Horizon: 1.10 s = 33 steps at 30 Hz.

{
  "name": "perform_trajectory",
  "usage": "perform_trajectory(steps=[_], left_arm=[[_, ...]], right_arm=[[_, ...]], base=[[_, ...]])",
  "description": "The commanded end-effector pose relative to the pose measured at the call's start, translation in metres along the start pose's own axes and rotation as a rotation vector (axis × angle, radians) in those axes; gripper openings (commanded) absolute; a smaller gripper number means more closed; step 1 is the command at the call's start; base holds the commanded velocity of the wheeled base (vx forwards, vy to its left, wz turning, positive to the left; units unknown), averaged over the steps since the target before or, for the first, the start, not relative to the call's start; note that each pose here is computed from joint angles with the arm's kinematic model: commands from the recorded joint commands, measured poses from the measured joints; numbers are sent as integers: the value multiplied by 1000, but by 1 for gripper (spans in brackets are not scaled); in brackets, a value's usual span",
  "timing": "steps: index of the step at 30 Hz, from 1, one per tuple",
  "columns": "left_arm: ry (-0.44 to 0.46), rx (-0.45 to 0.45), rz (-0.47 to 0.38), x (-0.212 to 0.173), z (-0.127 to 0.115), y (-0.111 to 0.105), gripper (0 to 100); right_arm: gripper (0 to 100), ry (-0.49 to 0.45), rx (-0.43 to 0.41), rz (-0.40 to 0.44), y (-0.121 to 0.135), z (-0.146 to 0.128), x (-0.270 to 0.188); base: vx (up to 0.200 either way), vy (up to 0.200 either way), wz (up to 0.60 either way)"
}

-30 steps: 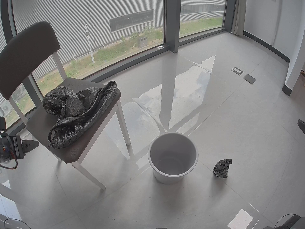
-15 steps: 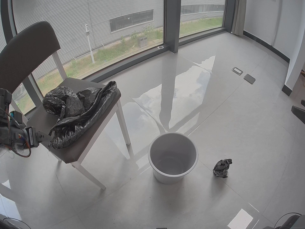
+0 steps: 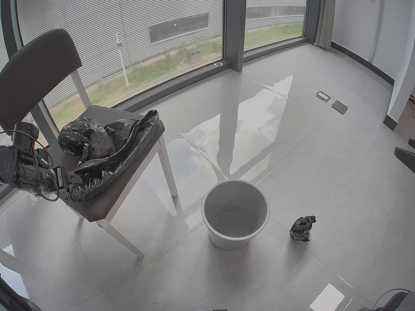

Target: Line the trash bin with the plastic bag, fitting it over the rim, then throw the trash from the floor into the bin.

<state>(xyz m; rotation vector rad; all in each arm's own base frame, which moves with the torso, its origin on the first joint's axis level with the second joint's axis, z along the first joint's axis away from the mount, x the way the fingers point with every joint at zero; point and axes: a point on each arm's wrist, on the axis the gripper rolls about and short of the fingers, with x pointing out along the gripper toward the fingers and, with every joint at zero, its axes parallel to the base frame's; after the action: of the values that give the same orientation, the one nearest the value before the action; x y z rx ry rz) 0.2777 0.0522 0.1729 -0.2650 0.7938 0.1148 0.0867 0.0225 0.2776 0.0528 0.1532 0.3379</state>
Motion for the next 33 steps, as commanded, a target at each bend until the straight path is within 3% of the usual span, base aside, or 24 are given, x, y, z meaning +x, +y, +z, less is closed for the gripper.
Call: perform_trajectory(steps=[1, 6, 7, 14, 19, 27, 33], left_arm=[[35, -20, 2, 22, 1, 8, 100], [36, -23, -5, 28, 2, 9, 100], [37, -22, -9, 28, 2, 9, 0], [48, -25, -19, 33, 2, 8, 0], [38, -20, -26, 31, 4, 5, 0], [-88, 39, -99, -12, 15, -19, 0], [-224, 113, -178, -62, 22, -47, 0]], right_arm=[[100, -7, 0, -11, 0, 1, -1], [100, -4, -2, -53, -1, 0, -1], [100, -4, -2, -53, -1, 0, -1], [100, -1, -1, -52, -1, -1, -1], [100, 13, -57, -44, -1, -5, 1], [100, 114, -236, -54, -5, -2, 38], [100, 239, -431, -107, -12, -4, 71]], base=[[0, 0, 0], [0, 0, 0], [0, 0, 0], [0, 0, 0], [0, 0, 0], [0, 0, 0], [0, 0, 0]])
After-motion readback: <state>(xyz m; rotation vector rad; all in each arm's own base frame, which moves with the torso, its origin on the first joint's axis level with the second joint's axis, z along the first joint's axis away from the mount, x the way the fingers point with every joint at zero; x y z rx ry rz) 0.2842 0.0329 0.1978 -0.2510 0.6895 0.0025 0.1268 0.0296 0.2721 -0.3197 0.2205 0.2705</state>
